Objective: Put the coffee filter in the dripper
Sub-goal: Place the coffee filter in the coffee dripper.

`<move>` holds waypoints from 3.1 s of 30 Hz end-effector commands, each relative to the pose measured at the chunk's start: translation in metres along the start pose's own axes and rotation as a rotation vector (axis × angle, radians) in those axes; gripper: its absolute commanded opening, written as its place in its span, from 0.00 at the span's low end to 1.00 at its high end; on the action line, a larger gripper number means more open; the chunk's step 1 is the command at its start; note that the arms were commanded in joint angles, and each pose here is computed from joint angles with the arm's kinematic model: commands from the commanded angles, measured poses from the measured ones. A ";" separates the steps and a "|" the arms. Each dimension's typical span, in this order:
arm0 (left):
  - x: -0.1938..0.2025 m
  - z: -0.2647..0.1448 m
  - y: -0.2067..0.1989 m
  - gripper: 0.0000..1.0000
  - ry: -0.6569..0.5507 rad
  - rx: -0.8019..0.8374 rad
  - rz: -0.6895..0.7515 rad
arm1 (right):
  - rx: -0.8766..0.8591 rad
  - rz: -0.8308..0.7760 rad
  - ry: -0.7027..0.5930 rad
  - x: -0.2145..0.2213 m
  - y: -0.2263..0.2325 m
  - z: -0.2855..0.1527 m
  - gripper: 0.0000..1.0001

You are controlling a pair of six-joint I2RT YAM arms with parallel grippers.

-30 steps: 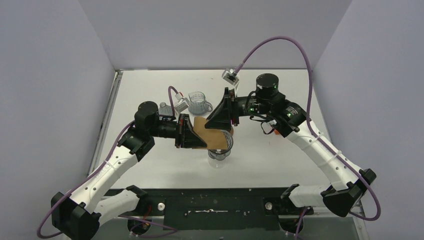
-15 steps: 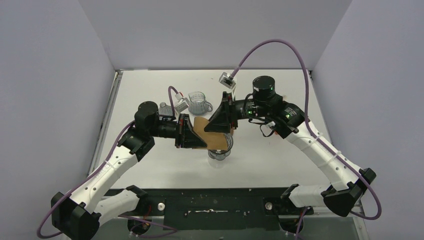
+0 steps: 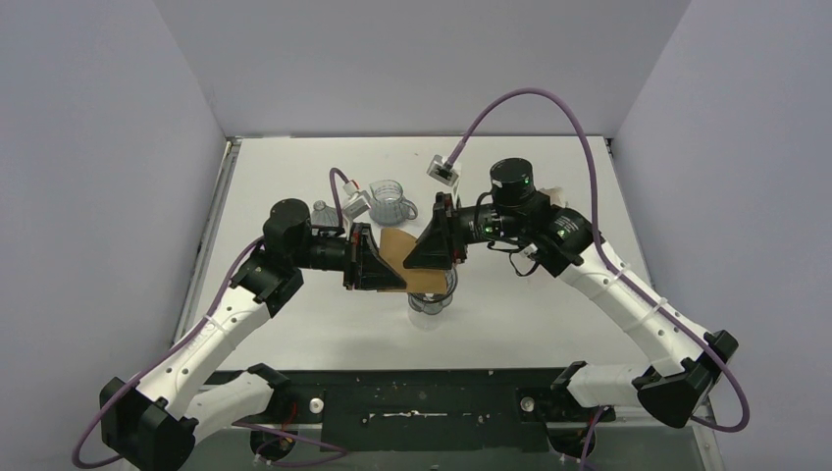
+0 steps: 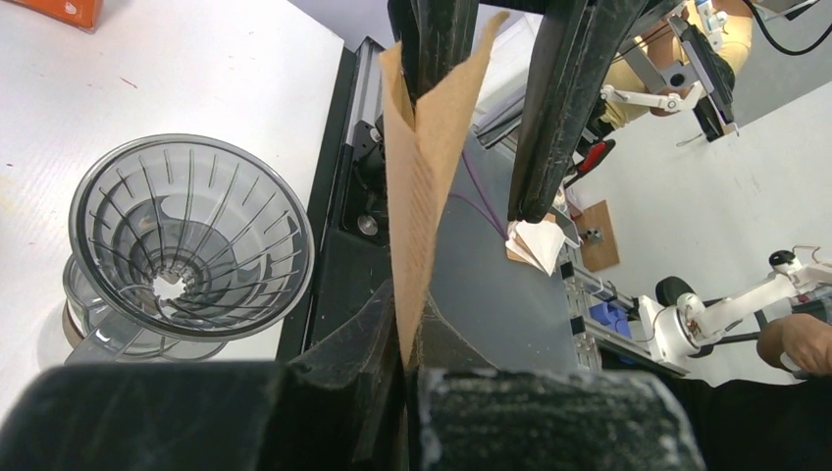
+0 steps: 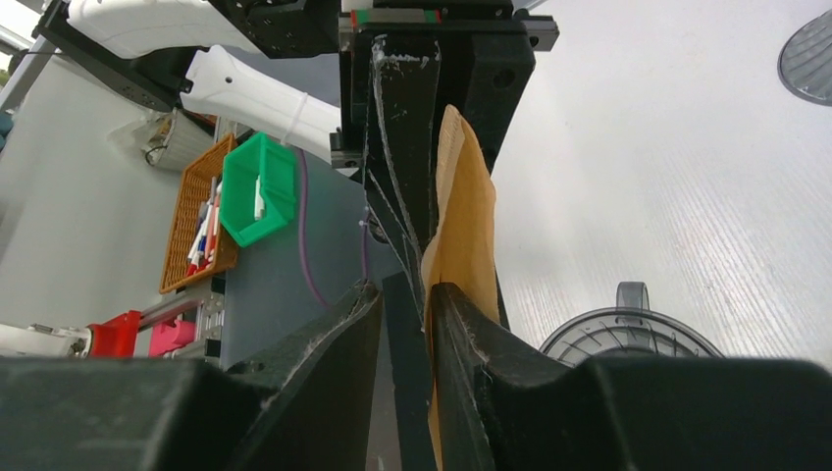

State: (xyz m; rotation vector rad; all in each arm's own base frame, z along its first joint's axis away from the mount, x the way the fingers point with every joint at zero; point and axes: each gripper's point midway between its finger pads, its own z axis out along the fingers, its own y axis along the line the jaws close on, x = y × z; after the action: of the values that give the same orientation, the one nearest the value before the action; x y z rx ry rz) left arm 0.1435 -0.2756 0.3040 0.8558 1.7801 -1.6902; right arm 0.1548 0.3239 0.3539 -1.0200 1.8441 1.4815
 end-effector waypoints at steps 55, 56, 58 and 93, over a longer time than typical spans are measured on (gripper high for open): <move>-0.057 -0.046 -0.011 0.78 -0.070 -0.405 0.252 | 0.281 -0.764 0.068 0.015 -0.017 -0.025 0.00; -0.061 -0.048 -0.016 0.78 -0.074 -0.410 0.268 | 0.292 -0.797 0.085 0.016 -0.020 -0.026 0.00; -0.067 -0.050 -0.021 0.79 -0.076 -0.416 0.288 | 0.313 -0.877 0.120 0.015 -0.024 -0.029 0.00; -0.088 -0.012 -0.007 0.75 0.053 -0.673 0.504 | 0.227 -1.271 0.442 0.025 -0.042 -0.023 0.00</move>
State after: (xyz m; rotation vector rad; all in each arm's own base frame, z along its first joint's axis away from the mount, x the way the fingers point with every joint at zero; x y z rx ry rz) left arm 0.1893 -0.2802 0.3541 0.9614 1.8503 -0.7630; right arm 0.1780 0.2902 0.3013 -1.9589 1.0921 0.2976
